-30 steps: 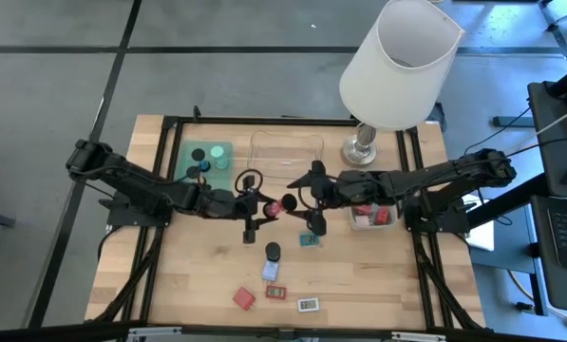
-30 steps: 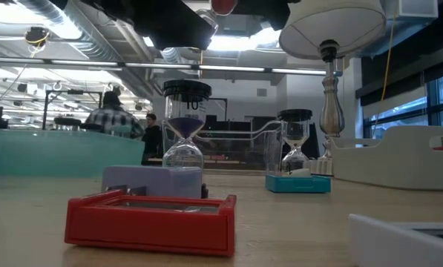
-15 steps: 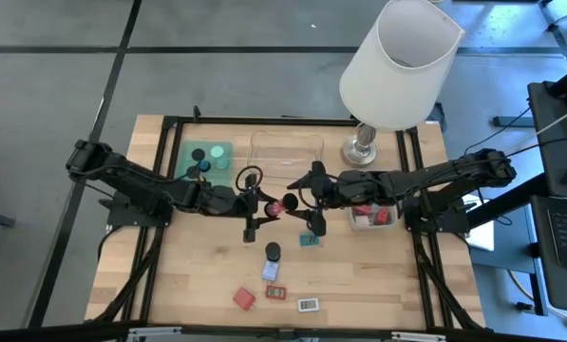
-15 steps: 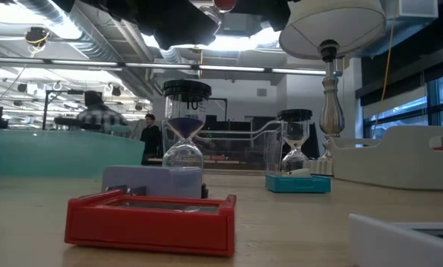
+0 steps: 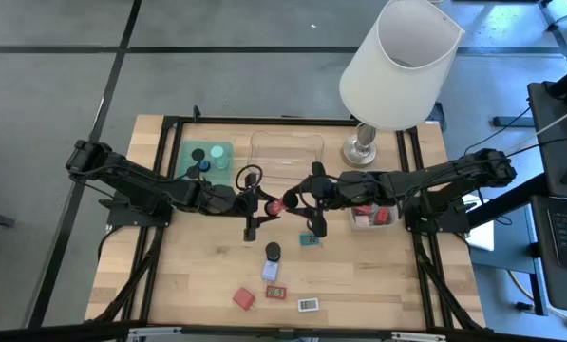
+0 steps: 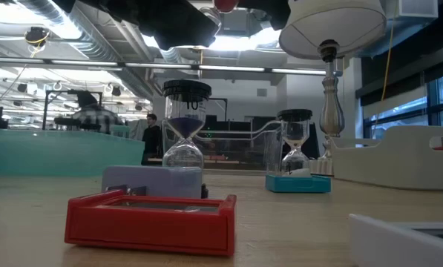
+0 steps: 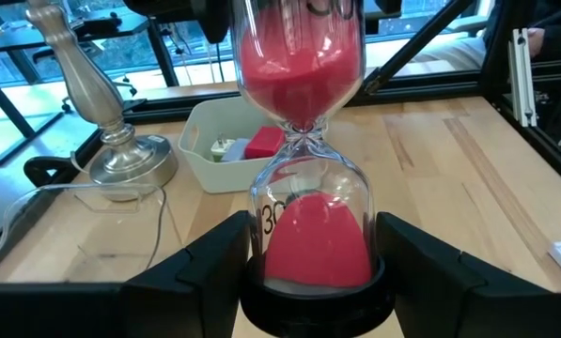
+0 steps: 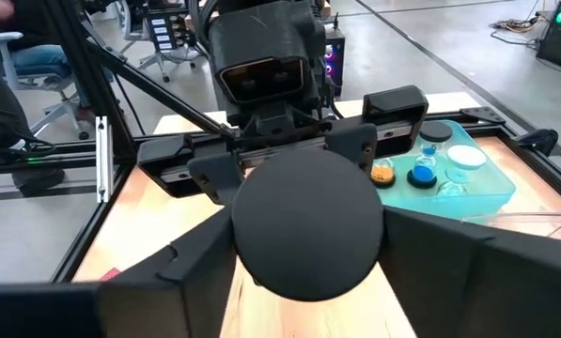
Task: Pick & Place Office items
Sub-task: Put the black and red hourglass into the green bin
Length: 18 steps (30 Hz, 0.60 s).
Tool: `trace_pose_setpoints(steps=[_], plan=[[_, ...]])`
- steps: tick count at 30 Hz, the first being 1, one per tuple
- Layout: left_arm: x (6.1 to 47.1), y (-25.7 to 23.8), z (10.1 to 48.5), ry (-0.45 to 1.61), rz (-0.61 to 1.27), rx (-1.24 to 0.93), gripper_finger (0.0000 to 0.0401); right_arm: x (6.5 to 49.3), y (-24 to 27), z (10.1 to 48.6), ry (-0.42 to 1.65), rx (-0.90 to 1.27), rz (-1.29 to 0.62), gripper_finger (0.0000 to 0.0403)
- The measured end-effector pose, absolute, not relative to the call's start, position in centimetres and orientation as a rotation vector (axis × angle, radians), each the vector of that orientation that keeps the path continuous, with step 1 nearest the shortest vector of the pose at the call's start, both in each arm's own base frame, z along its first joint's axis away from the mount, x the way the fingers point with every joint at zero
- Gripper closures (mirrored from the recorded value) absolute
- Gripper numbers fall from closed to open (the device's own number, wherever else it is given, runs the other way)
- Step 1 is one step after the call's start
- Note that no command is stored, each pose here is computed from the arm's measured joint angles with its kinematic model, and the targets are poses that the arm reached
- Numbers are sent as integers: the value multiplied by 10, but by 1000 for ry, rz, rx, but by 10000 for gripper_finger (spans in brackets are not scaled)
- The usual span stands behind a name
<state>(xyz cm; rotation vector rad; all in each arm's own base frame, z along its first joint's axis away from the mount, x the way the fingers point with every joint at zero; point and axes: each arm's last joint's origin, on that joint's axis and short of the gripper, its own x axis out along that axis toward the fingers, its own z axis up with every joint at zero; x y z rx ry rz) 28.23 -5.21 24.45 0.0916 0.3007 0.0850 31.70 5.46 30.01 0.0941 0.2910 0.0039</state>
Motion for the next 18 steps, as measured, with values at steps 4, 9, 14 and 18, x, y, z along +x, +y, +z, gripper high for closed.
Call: trace_pose_setpoints(steps=[4, 9, 14, 18], plan=[[283, -52, 245, 290, 85, 89, 182, 317, 55, 301, 286, 95, 4, 191], [283, -52, 246, 283, 81, 86, 178, 317, 55, 301, 288, 94, 21, 191], [283, -53, 249, 248, 81, 72, 176, 317, 55, 303, 276, 96, 22, 191], [280, -52, 260, 190, 82, 3, 165, 317, 54, 299, 305, 70, 1, 191]])
